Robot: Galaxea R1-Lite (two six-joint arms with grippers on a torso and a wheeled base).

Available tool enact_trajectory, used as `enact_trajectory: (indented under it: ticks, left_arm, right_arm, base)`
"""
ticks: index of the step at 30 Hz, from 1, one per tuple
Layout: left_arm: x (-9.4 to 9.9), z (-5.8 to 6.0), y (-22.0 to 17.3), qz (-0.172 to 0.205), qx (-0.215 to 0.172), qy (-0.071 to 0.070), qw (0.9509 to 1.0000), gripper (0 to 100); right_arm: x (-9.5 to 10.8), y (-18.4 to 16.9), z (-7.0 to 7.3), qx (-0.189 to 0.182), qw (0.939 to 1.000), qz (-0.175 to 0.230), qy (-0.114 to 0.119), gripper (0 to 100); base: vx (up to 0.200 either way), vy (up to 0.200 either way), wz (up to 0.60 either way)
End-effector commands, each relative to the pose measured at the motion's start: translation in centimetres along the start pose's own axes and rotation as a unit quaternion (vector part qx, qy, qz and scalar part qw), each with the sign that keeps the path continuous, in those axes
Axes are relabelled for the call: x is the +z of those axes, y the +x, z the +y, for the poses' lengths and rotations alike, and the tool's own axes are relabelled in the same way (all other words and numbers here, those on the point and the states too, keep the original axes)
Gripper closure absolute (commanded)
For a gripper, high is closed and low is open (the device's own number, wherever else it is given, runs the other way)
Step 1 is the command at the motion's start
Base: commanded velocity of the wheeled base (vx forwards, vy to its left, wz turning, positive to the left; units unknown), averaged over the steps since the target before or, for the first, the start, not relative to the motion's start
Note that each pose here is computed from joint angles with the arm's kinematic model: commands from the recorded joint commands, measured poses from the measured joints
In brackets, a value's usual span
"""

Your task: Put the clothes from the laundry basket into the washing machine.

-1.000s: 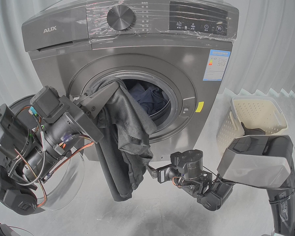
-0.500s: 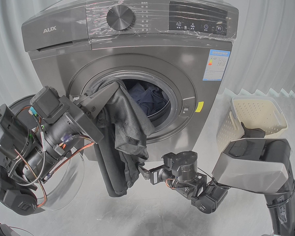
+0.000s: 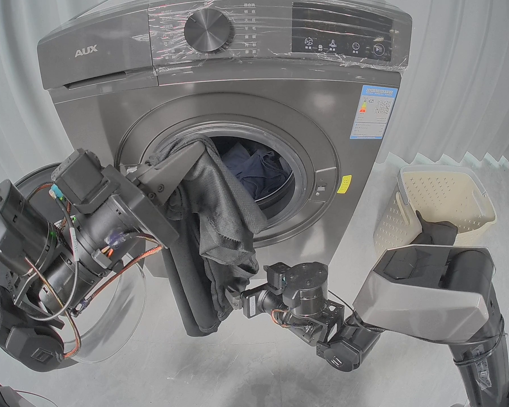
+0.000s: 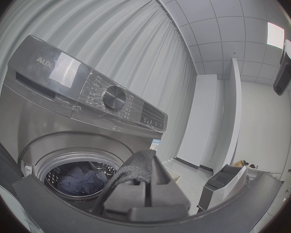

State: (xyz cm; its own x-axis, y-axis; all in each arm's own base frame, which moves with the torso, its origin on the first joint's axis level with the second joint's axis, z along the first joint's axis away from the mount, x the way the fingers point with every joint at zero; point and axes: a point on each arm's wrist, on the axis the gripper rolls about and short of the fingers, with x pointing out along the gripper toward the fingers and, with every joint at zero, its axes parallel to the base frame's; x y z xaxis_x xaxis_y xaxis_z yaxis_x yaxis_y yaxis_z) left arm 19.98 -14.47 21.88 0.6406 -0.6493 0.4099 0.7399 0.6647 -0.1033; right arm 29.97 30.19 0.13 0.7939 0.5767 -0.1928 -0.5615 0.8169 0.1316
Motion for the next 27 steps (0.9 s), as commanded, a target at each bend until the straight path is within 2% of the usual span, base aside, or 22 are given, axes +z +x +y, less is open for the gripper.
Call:
enact_trajectory:
  ticks: [1,2,3,12,16,20,24,25,27]
  left_arm:
    - [0.0,0.0,0.0,0.000,0.000,0.000,1.0000,100]
    - [-0.1,0.0,0.0,0.001,0.000,0.000,1.0000,100]
    - [-0.1,0.0,0.0,0.001,0.000,0.000,1.0000,100]
    - [-0.1,0.1,0.0,0.002,0.001,-0.001,1.0000,100]
    - [-0.1,0.2,0.0,0.002,0.003,0.000,1.0000,100]
    - [0.0,0.3,0.0,0.000,0.005,-0.004,1.0000,100]
    - [0.0,0.3,0.0,-0.001,0.006,-0.008,1.0000,100]
    - [0.0,0.5,0.0,-0.001,0.008,-0.007,0.9999,100]
    - [0.1,0.6,-0.1,-0.001,0.012,-0.005,0.9999,100]
  right_arm:
    - [0.1,0.4,0.2,0.002,1.0000,-0.009,0.002,0]
    - [0.3,0.5,0.2,0.002,0.9999,-0.017,0.003,0]
    - [0.3,0.6,0.2,0.003,0.9998,-0.018,0.004,100]
    - [1.0,0.6,0.6,0.010,0.9991,-0.040,0.007,100]
    - [2.6,-0.2,0.6,0.012,0.9982,-0.057,0.011,100]
    - [4.7,-2.1,-0.4,-0.001,0.9981,-0.061,0.010,100]
    - [6.2,-4.7,-2.0,-0.022,0.9982,-0.054,0.008,100]
    - [7.3,-6.1,-2.8,-0.031,0.9977,-0.059,0.004,100]
    - [8.1,-7.1,-3.5,-0.040,0.9974,-0.061,-0.002,100]
  base:
    - [0.000,0.000,0.00]
    - [0.000,0.000,0.00]
    - [0.000,0.000,0.00]
    - [0.000,0.000,0.00]
    - [0.000,0.000,0.00]
    - [0.000,0.000,0.00]
    - [0.000,0.000,0.00]
    - [0.000,0.000,0.00]
    - [0.000,0.000,0.00]
